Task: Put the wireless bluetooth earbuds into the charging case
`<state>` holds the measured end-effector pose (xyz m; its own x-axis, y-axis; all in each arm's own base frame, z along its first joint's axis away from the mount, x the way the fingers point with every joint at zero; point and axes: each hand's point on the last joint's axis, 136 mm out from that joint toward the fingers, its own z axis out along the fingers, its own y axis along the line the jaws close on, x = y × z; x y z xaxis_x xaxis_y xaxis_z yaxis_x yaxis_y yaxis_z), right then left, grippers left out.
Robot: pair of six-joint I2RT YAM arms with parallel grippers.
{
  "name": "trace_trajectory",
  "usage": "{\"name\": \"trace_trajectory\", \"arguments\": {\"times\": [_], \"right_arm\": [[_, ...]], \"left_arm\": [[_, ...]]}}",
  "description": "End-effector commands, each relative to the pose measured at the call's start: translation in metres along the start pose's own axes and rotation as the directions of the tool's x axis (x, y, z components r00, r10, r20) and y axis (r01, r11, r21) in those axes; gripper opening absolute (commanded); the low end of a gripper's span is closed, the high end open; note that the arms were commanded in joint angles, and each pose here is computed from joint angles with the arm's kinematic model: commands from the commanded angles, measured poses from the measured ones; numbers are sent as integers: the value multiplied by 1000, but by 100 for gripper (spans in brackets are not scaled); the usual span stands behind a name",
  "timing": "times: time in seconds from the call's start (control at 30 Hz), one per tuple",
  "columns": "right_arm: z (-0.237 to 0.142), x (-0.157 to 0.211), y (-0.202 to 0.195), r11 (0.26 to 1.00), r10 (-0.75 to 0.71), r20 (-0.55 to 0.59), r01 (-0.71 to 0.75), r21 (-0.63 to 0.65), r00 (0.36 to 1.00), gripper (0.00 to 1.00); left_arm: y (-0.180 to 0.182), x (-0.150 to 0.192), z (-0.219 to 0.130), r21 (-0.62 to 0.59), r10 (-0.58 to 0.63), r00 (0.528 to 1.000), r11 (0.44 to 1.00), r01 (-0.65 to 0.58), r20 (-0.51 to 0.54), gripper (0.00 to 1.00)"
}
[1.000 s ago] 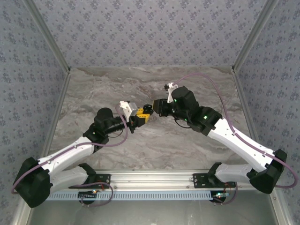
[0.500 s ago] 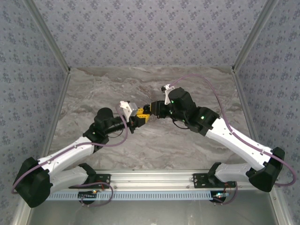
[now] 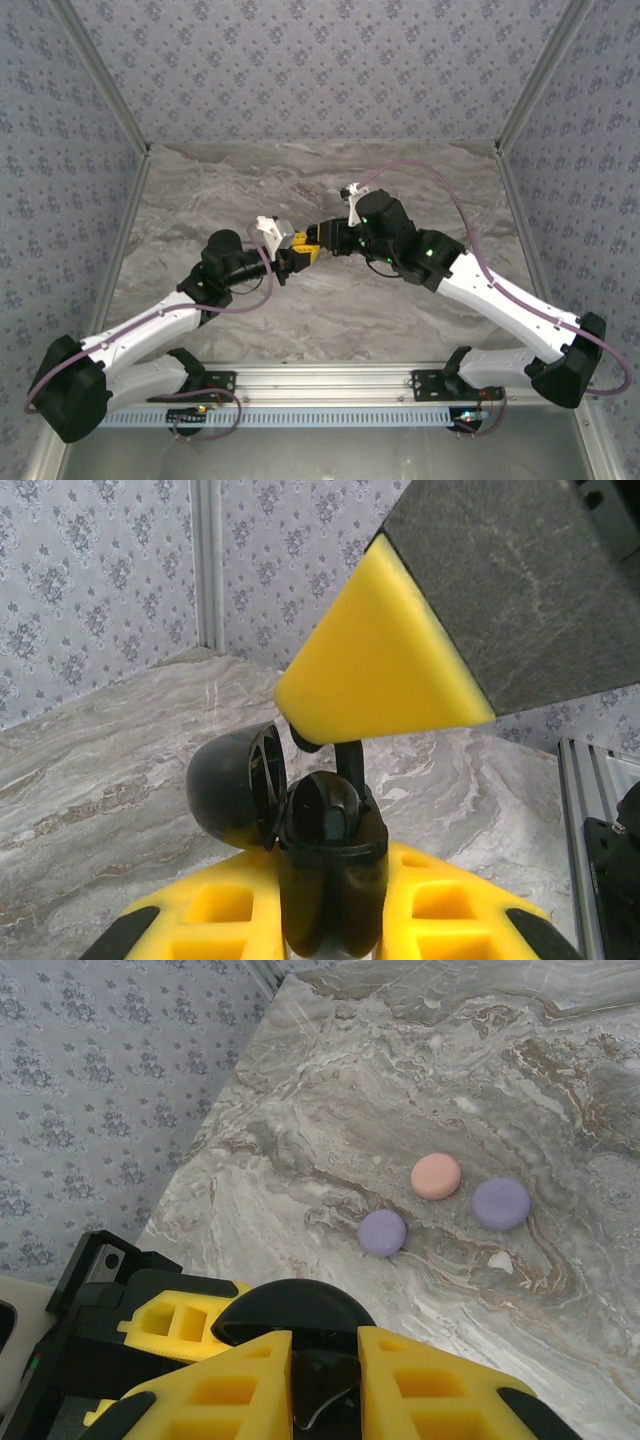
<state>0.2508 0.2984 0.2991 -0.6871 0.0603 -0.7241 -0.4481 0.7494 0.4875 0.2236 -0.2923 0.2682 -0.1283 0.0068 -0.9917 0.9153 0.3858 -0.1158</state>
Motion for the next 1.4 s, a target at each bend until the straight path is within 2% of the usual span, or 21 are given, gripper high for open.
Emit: {"name": "trace_trajectory", "arguments": {"times": [0.0,0.2,0.33,0.37,0.43,0.53,0.6,0.67,0.77,0.83,1.13,1.37], "right_arm": [[2,5,-6,999,1,-8,-1,33,1000,23],[2,10,-1,1000,5,-35,-5,2,999,27],[-6,-1,12,996,13,-11,-14,-86,1000,35],[-3,7,7,996,19,-29,-22,-90,999,39],[-9,-1,11,991,24,-12,-25,-129,1000,46],[-23,-13,8,990,0,20,3,-139,1000,52],[-34,-22,2,991,-23,53,30,-131,998,59],[-43,-29,-2,986,-38,85,51,-158,996,72],[-42,-24,-11,974,-22,74,38,-221,997,91],[-38,-21,-13,962,-1,55,16,-272,998,99],[-16,-7,18,898,-10,-60,-18,-440,998,100],[-24,-15,46,833,-29,-24,11,-553,999,100]], "left_arm": [[-7,-25,-1,23,34,997,999,-36,69,0],[-6,-25,-1,17,33,997,999,-34,68,0],[-6,-25,0,20,34,997,999,-35,70,0],[-6,-26,0,21,35,997,999,-36,72,0],[-7,-26,0,23,33,997,999,-35,75,0],[-7,-30,-1,24,36,996,999,-38,87,0],[-8,-32,-1,27,34,995,999,-37,95,0],[-10,-35,-2,37,32,994,999,-36,105,0],[-14,-40,-2,58,25,993,998,-32,120,0],[-17,-43,-2,76,20,992,997,-30,126,0],[-21,-46,-2,102,12,991,994,-25,131,0],[-21,-43,-1,105,8,993,994,-21,121,0]]}}
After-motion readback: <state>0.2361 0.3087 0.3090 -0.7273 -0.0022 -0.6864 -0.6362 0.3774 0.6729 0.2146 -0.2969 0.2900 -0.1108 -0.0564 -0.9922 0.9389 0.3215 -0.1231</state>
